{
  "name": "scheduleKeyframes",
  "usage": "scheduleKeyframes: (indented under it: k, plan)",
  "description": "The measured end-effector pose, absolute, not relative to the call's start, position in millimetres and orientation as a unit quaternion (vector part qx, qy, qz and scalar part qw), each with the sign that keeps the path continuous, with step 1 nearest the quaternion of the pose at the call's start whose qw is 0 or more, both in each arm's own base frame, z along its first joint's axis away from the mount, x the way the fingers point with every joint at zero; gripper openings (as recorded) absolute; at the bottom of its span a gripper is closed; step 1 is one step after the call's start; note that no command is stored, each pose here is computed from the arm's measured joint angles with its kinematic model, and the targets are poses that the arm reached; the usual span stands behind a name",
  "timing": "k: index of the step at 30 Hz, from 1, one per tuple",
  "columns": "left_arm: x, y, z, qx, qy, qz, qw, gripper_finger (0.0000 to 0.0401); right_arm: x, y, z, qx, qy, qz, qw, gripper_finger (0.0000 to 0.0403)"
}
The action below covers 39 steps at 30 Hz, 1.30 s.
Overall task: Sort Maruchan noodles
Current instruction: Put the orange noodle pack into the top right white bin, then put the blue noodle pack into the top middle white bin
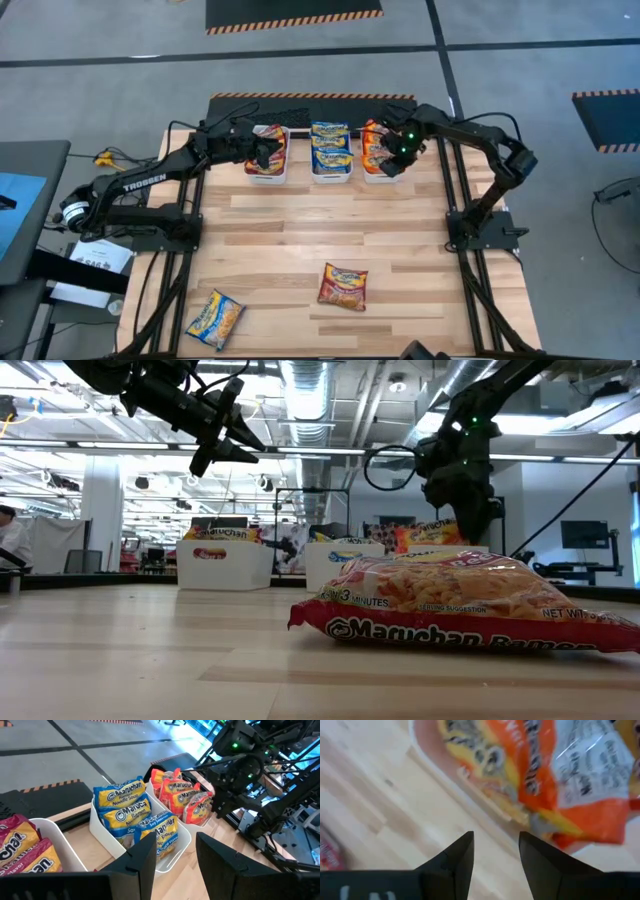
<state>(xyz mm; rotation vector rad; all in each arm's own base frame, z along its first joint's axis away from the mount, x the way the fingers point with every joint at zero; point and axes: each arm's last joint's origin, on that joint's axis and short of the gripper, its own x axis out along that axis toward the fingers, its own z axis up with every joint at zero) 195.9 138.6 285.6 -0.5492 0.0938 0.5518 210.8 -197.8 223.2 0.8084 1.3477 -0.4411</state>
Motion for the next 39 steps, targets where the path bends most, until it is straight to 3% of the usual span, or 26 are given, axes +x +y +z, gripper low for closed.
scheduleKeyframes:
  k: [5, 11, 17, 29, 39]
  plan:
    - [196, 139, 286, -0.270, 0.045, 0.270, 0.923, 0.0123, 214, -201, 243, 0.366, 0.592, -0.190, 0.692, 0.0175]
    - [196, 139, 286, -0.270, 0.045, 0.270, 0.923, 0.0123, 221, -208, 279, 0.335, 0.547, -0.198, 0.741, 0.0165]
    - [196, 139, 286, -0.275, 0.043, 0.270, 0.922, 0.0123, 230, -217, 281, 0.304, 0.510, -0.214, 0.776, 0.0156]
    - [196, 139, 286, -0.273, 0.043, 0.271, 0.922, 0.0123, 226, -215, 224, 0.321, 0.598, -0.217, 0.702, 0.0145]
    - [196, 139, 286, -0.277, 0.044, 0.267, 0.922, 0.0123, 224, -211, 261, 0.292, 0.559, -0.226, 0.743, 0.0144]
